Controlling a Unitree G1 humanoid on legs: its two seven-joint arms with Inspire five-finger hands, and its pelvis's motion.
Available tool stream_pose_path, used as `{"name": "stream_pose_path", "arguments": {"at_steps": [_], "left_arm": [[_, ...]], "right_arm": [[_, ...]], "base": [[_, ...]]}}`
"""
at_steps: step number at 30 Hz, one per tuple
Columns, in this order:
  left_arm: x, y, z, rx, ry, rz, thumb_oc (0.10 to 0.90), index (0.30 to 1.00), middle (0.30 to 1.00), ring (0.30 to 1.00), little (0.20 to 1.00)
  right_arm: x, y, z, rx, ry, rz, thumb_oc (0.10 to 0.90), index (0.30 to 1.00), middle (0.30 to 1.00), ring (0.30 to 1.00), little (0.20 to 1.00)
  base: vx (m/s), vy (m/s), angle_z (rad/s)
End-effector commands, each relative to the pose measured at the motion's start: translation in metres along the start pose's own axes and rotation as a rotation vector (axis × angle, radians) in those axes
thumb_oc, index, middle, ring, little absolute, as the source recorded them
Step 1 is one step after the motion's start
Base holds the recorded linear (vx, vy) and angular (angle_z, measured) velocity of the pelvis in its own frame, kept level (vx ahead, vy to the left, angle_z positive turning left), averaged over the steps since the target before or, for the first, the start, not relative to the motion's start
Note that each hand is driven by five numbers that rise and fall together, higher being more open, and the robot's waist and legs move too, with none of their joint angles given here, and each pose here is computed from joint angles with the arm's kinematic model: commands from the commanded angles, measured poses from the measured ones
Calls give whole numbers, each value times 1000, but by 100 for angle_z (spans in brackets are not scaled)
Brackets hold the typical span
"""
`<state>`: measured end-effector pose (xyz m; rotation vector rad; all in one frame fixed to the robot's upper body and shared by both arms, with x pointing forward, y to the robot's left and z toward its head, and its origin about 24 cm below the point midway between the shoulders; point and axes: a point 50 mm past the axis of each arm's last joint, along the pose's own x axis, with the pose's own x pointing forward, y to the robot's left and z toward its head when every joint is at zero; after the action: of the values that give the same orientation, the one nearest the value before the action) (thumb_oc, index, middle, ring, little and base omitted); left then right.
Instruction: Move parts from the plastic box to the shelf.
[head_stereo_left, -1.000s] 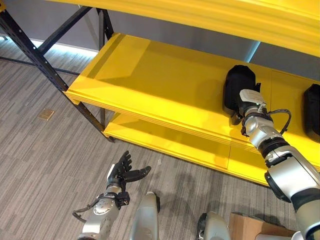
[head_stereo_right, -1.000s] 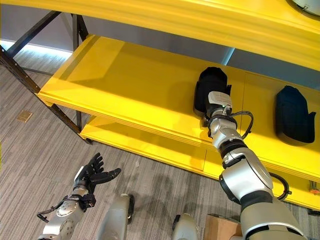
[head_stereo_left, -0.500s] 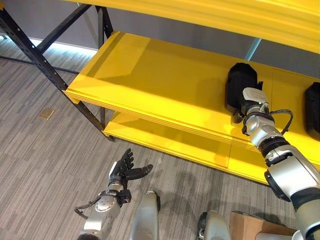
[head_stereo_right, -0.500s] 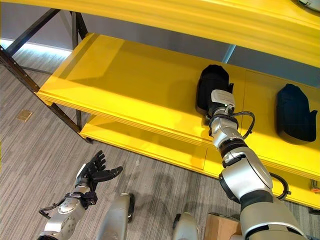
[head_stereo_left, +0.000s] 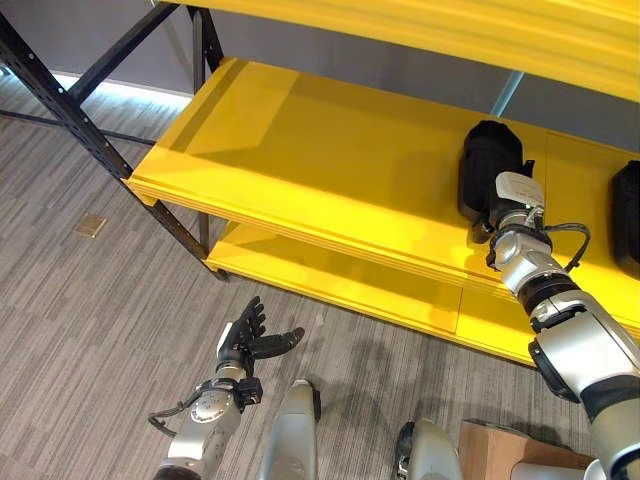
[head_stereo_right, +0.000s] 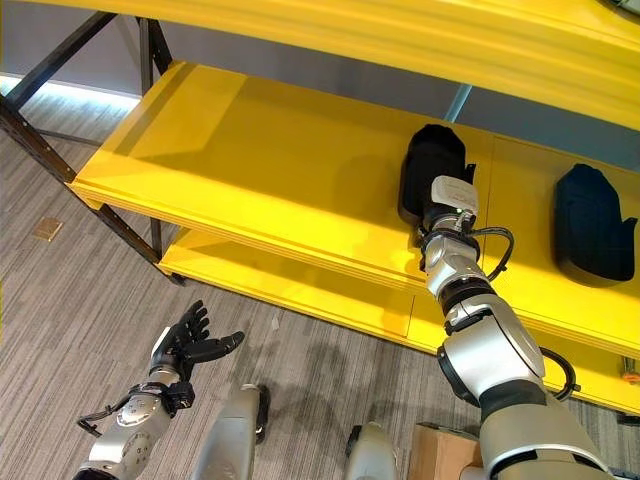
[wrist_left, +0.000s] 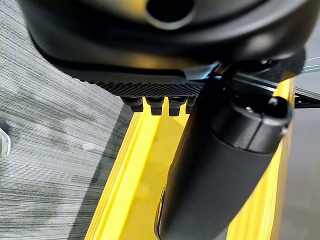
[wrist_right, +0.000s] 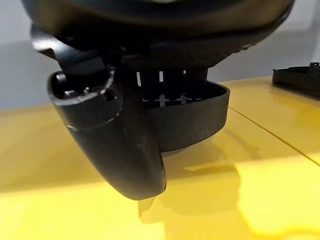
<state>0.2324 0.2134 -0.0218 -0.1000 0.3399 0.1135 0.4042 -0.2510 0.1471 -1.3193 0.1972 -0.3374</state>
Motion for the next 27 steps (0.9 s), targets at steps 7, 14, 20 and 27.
{"name": "stream_pose_path", "arguments": {"at_steps": [7, 14, 20, 27], "left_arm": [[2, -13, 44, 29, -216, -71, 900, 1000, 1000, 1000, 1000], [2, -14, 43, 32, -215, -75, 900, 1000, 1000, 1000, 1000], [2, -12, 40, 34, -203, -71, 900, 1000, 1000, 1000, 1000], [1, -10, 38, 35, -194, -64, 900, 1000, 1000, 1000, 1000]], "right_arm": [[10, -52, -34, -16, 152, -216, 400, 300, 300, 300, 300], [9, -47, -35, -26, 146, -190, 400, 300, 300, 300, 300], [8, -35, -31, -39, 122, -132, 400, 300, 300, 300, 300], [6, -25, -26, -24, 107, -90, 400, 300, 300, 300, 300]], "base": [[0, 0, 0], [0, 0, 0], [0, 0, 0], [0, 0, 0]]}}
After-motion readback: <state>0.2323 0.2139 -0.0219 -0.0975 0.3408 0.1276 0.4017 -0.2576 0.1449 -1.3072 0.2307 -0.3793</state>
